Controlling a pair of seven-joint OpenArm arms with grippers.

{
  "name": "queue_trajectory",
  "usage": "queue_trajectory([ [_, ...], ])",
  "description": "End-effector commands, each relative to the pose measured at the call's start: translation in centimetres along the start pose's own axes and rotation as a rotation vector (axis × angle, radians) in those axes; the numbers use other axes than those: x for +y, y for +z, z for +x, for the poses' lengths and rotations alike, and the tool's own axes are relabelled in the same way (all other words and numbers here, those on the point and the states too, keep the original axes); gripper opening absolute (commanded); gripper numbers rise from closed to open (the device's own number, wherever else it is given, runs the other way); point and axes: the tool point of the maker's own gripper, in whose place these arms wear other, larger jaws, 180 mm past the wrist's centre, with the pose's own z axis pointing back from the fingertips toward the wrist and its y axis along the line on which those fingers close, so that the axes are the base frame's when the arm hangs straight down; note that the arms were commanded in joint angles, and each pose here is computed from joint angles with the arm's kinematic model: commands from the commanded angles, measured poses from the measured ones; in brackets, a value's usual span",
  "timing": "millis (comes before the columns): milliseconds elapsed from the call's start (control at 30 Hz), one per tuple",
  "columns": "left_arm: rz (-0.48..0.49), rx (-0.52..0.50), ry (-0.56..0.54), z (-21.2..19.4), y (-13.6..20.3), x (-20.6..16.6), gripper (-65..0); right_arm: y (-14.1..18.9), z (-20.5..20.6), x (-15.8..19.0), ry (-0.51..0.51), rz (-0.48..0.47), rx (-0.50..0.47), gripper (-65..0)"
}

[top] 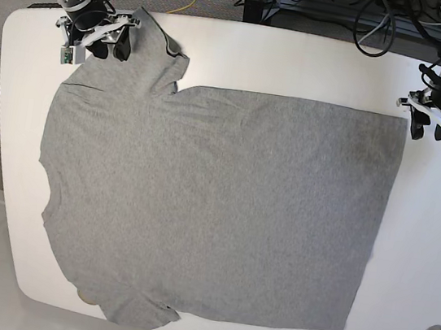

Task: Fold the T-shirt properly
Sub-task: 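Position right gripper over the shoulder seam, left gripper at the body corner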

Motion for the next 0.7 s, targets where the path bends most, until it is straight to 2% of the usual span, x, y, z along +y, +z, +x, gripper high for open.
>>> queue_trajectory([
  [0, 0.003, -0.012, -0.001, 0.5, -0.1, 0.5, -35.3, 0.2, 0.9, 0.3, 0.01, 0.015, -0.034, -36.3],
  [467, -0.003, 0.041, 0.038, -1.0, -0.9, 0.6, -35.1, -0.1, 0.6, 0.2, -0.006, 0.015, -0.027, -36.3],
  [667, 0.002, 0.022, 0.021, -0.2, -0.9, 0.6, -35.1, -0.2, 0.2, -0.2, -0.008, 0.008, -0.013, -36.2],
])
